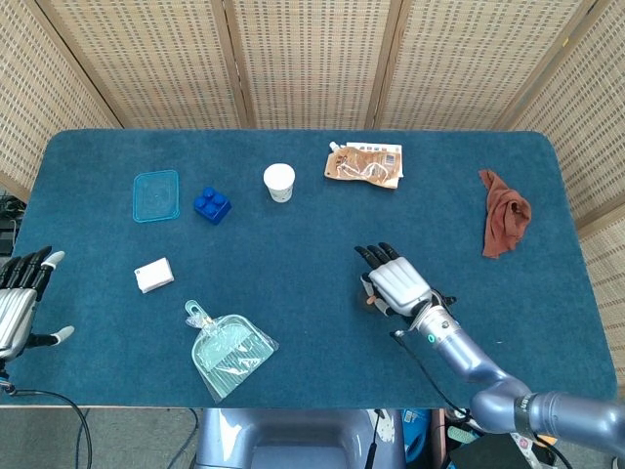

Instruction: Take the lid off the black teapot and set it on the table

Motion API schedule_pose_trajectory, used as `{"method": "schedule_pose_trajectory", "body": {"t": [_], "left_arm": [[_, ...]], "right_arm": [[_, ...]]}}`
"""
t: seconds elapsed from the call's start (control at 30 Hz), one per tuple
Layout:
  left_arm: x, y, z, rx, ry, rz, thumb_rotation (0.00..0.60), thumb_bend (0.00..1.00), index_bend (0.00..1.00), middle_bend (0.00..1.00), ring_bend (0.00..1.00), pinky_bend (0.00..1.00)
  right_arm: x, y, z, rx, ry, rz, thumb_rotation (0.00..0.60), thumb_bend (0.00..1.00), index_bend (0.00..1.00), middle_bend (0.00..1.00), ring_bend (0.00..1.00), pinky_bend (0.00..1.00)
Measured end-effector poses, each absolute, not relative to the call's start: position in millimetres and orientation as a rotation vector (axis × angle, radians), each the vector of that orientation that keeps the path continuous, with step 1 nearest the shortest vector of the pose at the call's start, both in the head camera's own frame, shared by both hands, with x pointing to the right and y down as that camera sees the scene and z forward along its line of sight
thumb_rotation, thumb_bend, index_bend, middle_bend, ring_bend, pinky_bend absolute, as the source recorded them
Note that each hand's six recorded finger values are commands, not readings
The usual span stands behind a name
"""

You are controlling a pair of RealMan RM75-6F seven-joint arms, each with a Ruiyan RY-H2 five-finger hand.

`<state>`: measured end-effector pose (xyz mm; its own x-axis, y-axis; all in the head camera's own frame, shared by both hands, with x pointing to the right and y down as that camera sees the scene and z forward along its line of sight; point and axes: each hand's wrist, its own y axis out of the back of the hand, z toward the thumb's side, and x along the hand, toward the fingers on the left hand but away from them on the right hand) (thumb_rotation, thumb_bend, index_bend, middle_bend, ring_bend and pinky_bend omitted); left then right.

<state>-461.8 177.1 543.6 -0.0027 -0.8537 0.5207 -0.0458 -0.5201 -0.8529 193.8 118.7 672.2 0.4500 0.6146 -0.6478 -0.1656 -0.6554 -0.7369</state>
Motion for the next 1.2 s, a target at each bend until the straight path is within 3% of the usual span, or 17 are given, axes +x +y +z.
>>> {"method": "schedule_pose_trajectory", "body": {"t": [0.17, 0.23, 0.3, 0.4, 0.5, 0.8, 1.2], "left_arm": [[-462.3, 176.8, 542.7, -1.638, 0.945, -1.591, 0.6, 0.12, 0.0, 0.0, 0.0, 0.0], [-462.1, 177.1, 543.1, -1.641, 0.942, -1.592, 0.6, 0.12, 0.0, 0.0, 0.0, 0.0], [-461.6, 177.2, 543.7, -1.643, 0.937, -1.593, 0.6, 0.12, 0.0, 0.0, 0.0, 0.0], [-460.7, 177.1, 544.2, -1.644, 0.935, -1.593, 0.6, 0.12, 0.0, 0.0, 0.0, 0.0], [-460.1, 177.1, 544.5, -1.644, 0.933, -1.592, 0.6, 0.12, 0.0, 0.0, 0.0, 0.0], [-459.3, 177.4, 544.8, -1.648, 0.929, -1.589, 0.6, 0.12, 0.0, 0.0, 0.0, 0.0], [-458.0, 184.8, 540.4, -1.639, 0.929, -1.56, 0.6, 0.12, 0.0, 0.0, 0.0, 0.0]], "right_arm": [[191.6, 127.1, 689.9, -1.912, -0.322, 1.333, 0.6, 0.54, 0.63, 0.06, 0.0, 0.08], [194.3, 128.9, 694.8, -1.907, -0.313, 1.354, 0.6, 0.53, 0.57, 0.05, 0.0, 0.07], [197.8, 130.9, 698.2, -1.907, -0.297, 1.373, 0.6, 0.38, 0.34, 0.01, 0.0, 0.05], [204.9, 133.0, 701.4, -1.9, -0.263, 1.403, 0.6, 0.15, 0.1, 0.0, 0.0, 0.03], [205.6, 131.9, 696.9, -1.898, -0.273, 1.398, 0.6, 0.08, 0.07, 0.0, 0.0, 0.02], [208.9, 122.5, 650.3, -1.916, -0.39, 1.299, 0.6, 0.06, 0.07, 0.0, 0.0, 0.02], [294.3, 119.6, 579.5, -1.707, -0.716, 1.179, 0.6, 0.0, 0.0, 0.0, 0.0, 0.0]]}}
